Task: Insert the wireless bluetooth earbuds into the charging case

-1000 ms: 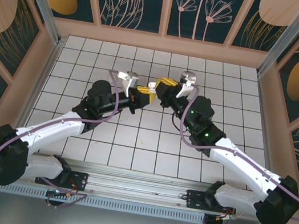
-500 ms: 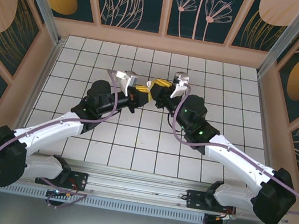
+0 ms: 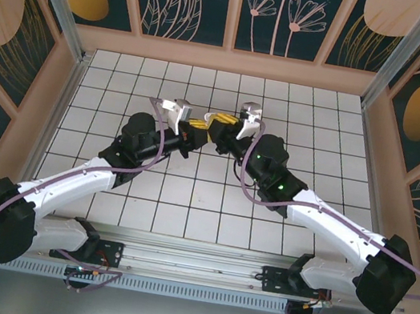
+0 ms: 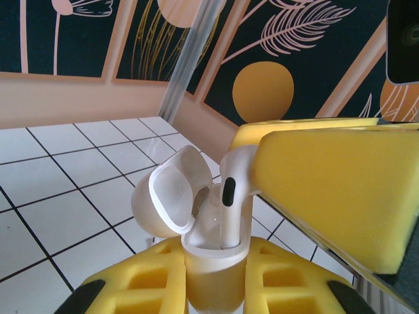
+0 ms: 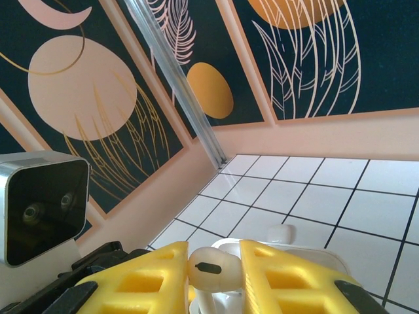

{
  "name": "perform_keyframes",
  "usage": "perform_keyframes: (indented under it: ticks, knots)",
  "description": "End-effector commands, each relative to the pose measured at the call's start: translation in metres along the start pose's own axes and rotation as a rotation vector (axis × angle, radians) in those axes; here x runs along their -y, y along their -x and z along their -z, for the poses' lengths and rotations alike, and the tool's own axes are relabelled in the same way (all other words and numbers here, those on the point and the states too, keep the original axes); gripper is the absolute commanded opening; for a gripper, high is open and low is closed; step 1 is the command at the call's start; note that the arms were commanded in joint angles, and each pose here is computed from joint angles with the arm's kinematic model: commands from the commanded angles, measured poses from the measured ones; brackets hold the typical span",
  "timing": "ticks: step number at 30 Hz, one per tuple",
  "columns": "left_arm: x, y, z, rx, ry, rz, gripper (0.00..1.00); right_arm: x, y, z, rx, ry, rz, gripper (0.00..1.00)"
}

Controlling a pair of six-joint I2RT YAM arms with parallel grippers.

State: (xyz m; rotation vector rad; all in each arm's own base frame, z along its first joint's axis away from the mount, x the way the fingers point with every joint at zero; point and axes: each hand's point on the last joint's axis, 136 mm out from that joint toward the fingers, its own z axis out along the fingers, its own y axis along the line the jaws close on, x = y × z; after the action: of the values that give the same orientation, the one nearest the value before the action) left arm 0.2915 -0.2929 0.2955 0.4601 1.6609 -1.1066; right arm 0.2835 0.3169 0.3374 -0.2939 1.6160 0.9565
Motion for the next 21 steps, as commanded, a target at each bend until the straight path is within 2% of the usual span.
perform_keyframes:
  ticks: [1, 10, 21]
  knots:
    - [0.016, 0.035, 0.006, 0.111, -0.022, -0.039, 0.00, -0.005, -0.020, 0.006, -0.073, 0.024, 0.013, 0.24]
    - [0.013, 0.033, 0.010, 0.109, 0.001, -0.091, 0.00, -0.005, -0.029, 0.010, -0.115, 0.009, 0.021, 0.24]
    - [0.022, 0.027, 0.016, 0.133, -0.057, -0.187, 0.00, 0.001, -0.040, 0.010, -0.162, -0.040, 0.027, 0.25]
